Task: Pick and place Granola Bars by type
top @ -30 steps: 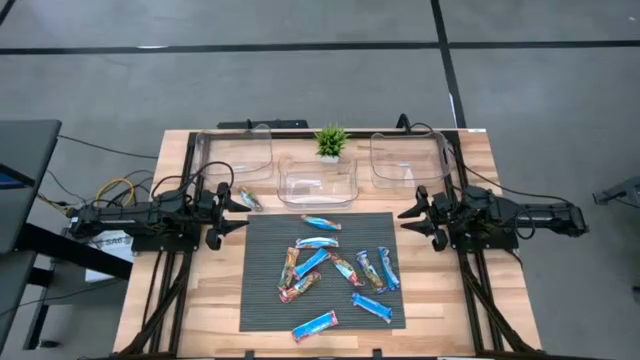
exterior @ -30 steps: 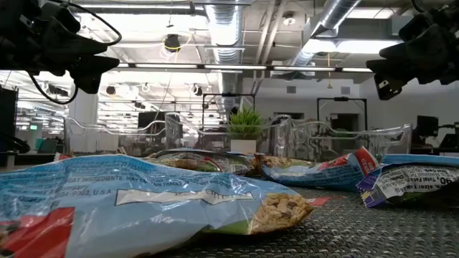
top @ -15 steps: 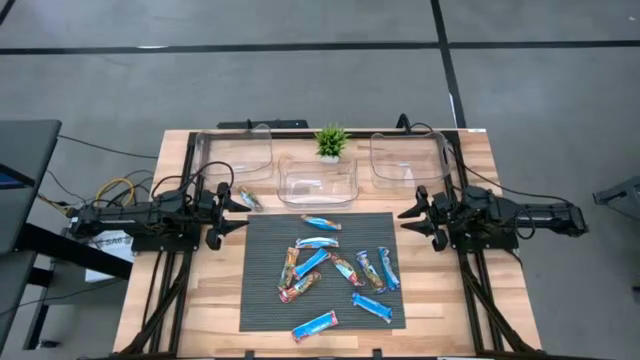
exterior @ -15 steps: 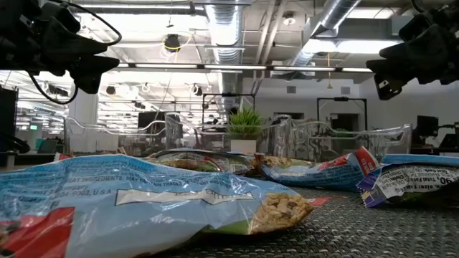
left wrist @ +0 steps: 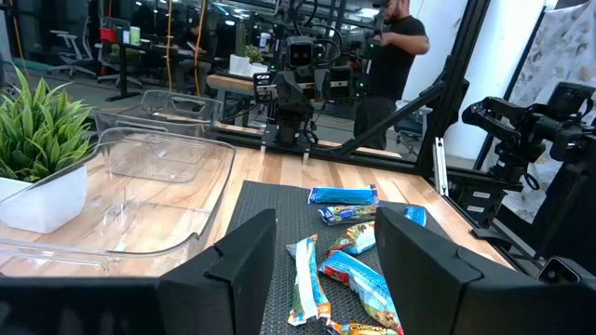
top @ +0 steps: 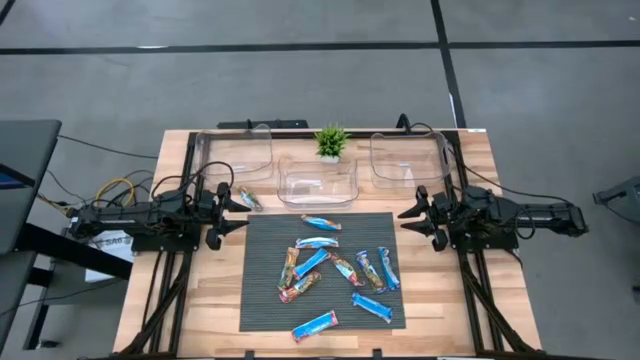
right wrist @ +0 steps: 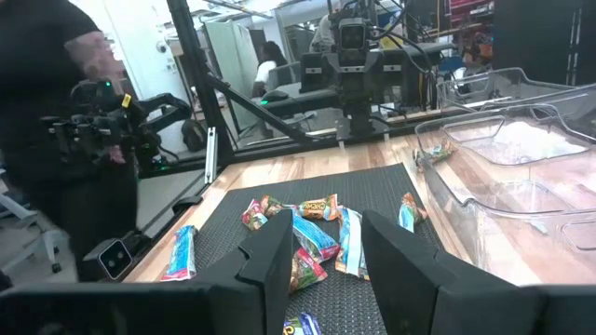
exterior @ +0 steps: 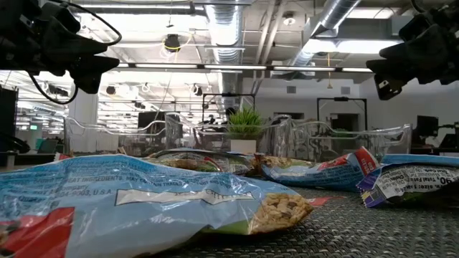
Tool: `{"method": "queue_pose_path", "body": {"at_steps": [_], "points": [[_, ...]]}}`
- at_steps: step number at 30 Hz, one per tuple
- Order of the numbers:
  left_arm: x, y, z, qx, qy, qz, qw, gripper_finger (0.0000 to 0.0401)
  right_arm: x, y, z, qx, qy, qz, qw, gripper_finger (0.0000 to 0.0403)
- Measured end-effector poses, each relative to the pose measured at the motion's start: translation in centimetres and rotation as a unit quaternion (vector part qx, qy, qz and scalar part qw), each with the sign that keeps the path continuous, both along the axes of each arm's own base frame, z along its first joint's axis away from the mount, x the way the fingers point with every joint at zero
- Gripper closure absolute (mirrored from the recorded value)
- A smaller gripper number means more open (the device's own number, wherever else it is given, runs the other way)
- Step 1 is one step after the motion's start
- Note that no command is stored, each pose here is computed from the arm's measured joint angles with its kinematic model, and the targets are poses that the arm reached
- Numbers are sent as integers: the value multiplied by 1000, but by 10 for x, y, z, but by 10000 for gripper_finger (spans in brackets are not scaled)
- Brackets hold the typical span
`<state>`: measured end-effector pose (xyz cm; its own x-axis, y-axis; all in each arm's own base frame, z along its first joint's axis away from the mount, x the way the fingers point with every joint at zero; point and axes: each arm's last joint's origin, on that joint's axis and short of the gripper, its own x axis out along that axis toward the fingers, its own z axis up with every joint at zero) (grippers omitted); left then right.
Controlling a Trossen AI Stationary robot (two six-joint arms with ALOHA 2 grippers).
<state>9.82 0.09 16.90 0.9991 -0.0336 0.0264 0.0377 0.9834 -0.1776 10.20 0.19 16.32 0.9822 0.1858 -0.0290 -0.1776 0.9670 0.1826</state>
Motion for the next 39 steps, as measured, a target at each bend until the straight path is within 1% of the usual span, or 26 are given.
{"method": "queue_pose_path", "body": {"at_steps": [4,5,6,7,9,11,13,15,18,21,24,27,30,33,35,37,39], "points": [[0,0,1,0,-3,0,1000,223,0,0,0,0,0,0,1000,280],[0,0,1,-9,-7,1,1000,223,0,0,0,0,0,0,1000,280],[0,0,2,-27,-12,1,1000,223,0,0,0,0,0,0,1000,280],[0,0,3,-57,-14,0,998,223,0,0,0,0,0,0,1000,280],[0,0,3,-144,-12,-4,990,223,0,0,0,0,0,0,1000,280],[0,0,3,-249,-9,-8,968,223,0,0,0,0,0,0,1000,280],[0,0,4,-334,-8,-12,943,223,0,0,0,0,0,0,1000,280],[0,1,4,-383,-12,-1,924,223,0,0,0,0,0,0,1000,280],[0,4,4,-439,-32,41,897,223,0,0,0,0,0,0,1000,280],[-1,7,3,-462,-58,94,880,223,0,0,0,0,0,0,1000,280],[-1,9,3,-462,-77,126,875,223,0,0,0,0,0,0,1000,280],[-2,10,7,-444,-90,124,883,223,0,0,0,0,0,0,1000,280],[-3,10,13,-442,-103,125,882,223,0,0,0,0,0,0,1000,280],[-3,11,27,-432,-111,135,885,223,0,0,0,0,0,0,1000,280],[-1,11,34,-431,-93,144,886,223,0,0,0,0,-1,-3,1000,280],[4,11,36,-435,-54,161,884,223,0,-1,2,4,-8,-15,1000,280],[10,11,42,-438,-17,175,882,223,0,-1,6,36,-25,-17,999,280]]}}
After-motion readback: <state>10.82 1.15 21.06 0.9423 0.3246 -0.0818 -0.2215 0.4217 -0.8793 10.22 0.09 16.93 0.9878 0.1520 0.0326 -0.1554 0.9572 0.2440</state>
